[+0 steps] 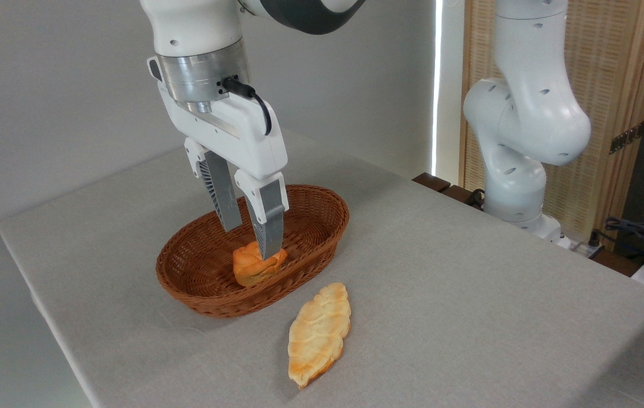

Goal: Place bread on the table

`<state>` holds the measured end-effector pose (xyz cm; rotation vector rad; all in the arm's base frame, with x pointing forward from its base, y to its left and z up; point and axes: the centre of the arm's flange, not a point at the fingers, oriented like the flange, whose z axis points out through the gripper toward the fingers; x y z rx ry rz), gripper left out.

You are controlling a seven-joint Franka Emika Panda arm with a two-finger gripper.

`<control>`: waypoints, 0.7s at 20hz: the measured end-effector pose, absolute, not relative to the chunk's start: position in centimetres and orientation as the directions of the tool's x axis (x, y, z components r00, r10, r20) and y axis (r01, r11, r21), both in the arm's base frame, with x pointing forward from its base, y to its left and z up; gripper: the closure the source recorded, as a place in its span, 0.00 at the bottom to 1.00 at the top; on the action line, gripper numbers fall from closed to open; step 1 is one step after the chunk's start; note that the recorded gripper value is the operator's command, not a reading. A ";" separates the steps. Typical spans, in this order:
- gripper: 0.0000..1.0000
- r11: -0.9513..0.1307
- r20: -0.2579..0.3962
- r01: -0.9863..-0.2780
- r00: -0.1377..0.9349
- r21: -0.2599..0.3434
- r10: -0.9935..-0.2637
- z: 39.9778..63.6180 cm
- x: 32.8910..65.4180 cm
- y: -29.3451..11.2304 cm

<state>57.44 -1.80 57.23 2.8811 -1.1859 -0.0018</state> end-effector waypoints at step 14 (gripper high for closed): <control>0.00 -0.710 0.004 -0.704 0.710 0.030 -0.704 57.3 57.3 -1.8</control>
